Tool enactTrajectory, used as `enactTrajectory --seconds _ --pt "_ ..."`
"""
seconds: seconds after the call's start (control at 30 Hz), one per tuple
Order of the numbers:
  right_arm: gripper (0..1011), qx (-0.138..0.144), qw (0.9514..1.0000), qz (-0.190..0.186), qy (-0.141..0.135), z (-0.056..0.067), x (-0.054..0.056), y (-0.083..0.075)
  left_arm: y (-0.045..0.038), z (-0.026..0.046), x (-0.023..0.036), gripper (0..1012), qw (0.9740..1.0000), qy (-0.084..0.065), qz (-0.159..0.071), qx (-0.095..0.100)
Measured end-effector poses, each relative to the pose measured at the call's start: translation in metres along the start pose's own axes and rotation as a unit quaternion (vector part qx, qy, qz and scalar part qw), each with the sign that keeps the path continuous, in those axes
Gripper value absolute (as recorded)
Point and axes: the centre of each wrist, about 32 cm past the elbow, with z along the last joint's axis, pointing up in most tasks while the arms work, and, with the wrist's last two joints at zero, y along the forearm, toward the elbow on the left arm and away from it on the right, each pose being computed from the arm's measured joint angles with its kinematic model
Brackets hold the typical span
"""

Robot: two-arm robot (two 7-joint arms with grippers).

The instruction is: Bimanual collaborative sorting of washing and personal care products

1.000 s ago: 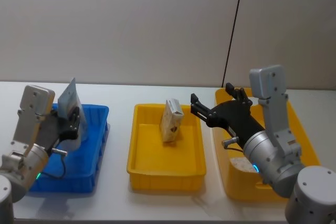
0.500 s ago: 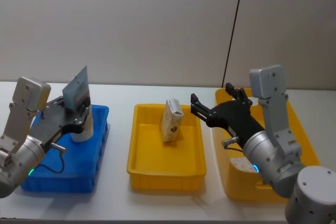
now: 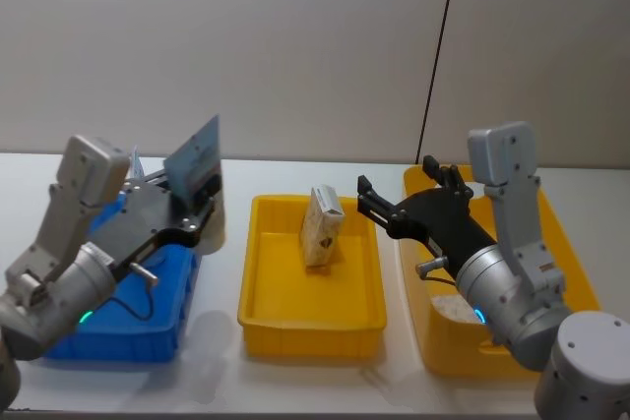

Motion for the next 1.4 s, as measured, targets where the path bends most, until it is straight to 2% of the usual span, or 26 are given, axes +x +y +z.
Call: enactTrajectory --seconds 0.27,0.33,0.53,0.6,0.73,0.9,1.2,1.4 --pt "1002 0.0 1.0 0.0 0.0 0.0 0.0 0.0 -0.0131 0.0062 -0.0107 262 0.9996 -0.008 -0.024 -0.011" --pt "1002 0.0 1.0 0.0 0.0 0.0 0.0 0.0 -0.0183 0.0086 -0.015 262 0.9994 -0.012 -0.029 -0.014" --pt "1002 0.0 1.0 0.0 0.0 0.0 0.0 0.0 -0.0281 0.013 -0.0227 262 0.9994 -0.013 -0.03 -0.015" --pt "1002 0.0 1.0 0.0 0.0 0.0 0.0 0.0 -0.0292 0.0135 -0.0235 262 0.9994 -0.012 -0.029 -0.015" --pt "1002 0.0 1.0 0.0 0.0 0.0 0.0 0.0 -0.0355 0.0158 -0.0275 262 0.9996 -0.004 -0.026 -0.01" --pt "1002 0.0 1.0 0.0 0.0 0.0 0.0 0.0 -0.0432 0.0176 -0.031 262 0.9996 0.016 -0.024 -0.001" --pt "1002 0.0 1.0 0.0 0.0 0.0 0.0 0.0 -0.0532 0.0174 -0.0334 262 0.9982 0.052 -0.027 0.009" --pt "1002 0.0 1.0 0.007 0.0 0.0 0.001 -0.001 -0.057 0.0172 -0.0343 262 0.9973 0.066 -0.029 0.011"
